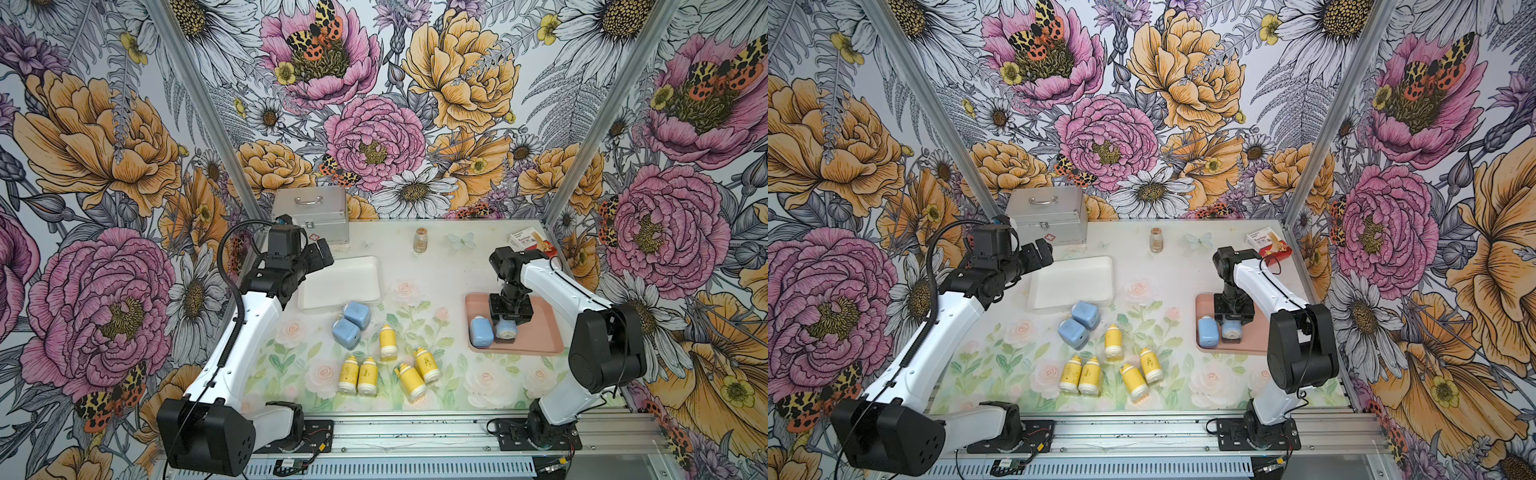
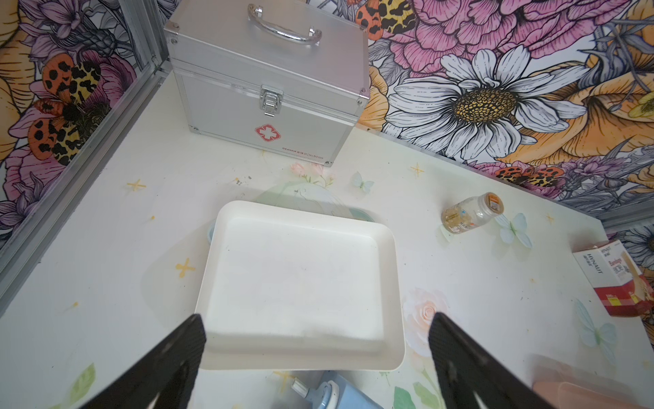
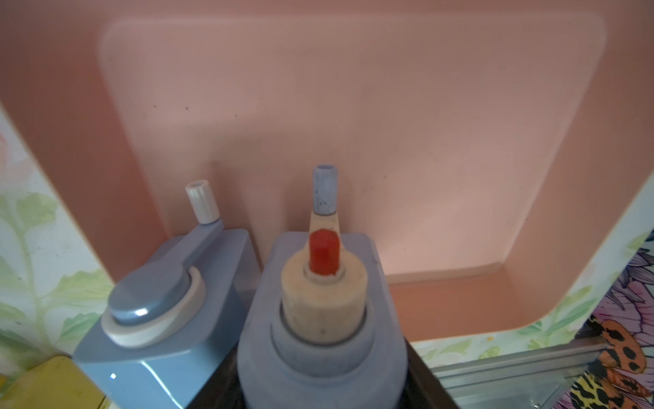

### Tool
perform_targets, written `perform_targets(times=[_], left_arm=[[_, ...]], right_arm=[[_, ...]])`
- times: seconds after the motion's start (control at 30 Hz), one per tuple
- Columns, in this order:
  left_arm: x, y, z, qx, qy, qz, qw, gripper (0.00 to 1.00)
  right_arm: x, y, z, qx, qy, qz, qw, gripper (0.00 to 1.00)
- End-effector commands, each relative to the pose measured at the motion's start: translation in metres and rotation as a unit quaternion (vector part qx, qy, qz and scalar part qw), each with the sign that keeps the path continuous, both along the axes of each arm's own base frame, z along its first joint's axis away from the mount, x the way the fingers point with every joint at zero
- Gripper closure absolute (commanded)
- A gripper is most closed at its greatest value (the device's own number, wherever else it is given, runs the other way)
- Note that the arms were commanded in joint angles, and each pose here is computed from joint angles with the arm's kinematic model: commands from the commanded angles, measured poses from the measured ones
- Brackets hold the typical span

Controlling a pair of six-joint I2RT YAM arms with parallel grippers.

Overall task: Place the pencil sharpeners by color into the storage box
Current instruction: Place the pencil sharpener in the storage box.

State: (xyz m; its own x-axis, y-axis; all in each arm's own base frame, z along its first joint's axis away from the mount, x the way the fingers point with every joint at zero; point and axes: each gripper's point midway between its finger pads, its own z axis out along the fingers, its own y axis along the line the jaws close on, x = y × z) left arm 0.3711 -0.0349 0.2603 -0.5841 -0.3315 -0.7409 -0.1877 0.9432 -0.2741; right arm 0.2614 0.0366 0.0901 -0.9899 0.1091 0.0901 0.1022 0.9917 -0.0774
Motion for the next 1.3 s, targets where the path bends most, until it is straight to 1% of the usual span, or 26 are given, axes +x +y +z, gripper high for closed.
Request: perform_targets(times=[0.0, 0.87, 1.07, 1.27], left_arm=[[-0.002, -0.002, 0.000, -0.010, 0.001, -0.003, 1.000, 0.01], [-0.001, -0.003, -0.002, -0.009, 0.004, -0.005, 1.000, 0.01], [-0.001, -0.004, -0.001, -0.007, 0.002, -0.006, 1.000, 0.01], [-0.001, -0.004, -0.001, -0.008, 0.002, -0.006, 1.000, 0.01]], right_arm=[[0.003, 0.000, -0.005, 0.008, -0.004, -0.015, 1.000, 0.63], [-0.001, -0.001, -0.020, 0.020, 0.004, -0.023, 1.000, 0.63], [-0.003, -0.002, -0.024, 0.019, 0.009, -0.023, 0.999, 0.61], [-0.004, -0.003, -0.026, 0.016, 0.011, -0.026, 0.999, 0.57]])
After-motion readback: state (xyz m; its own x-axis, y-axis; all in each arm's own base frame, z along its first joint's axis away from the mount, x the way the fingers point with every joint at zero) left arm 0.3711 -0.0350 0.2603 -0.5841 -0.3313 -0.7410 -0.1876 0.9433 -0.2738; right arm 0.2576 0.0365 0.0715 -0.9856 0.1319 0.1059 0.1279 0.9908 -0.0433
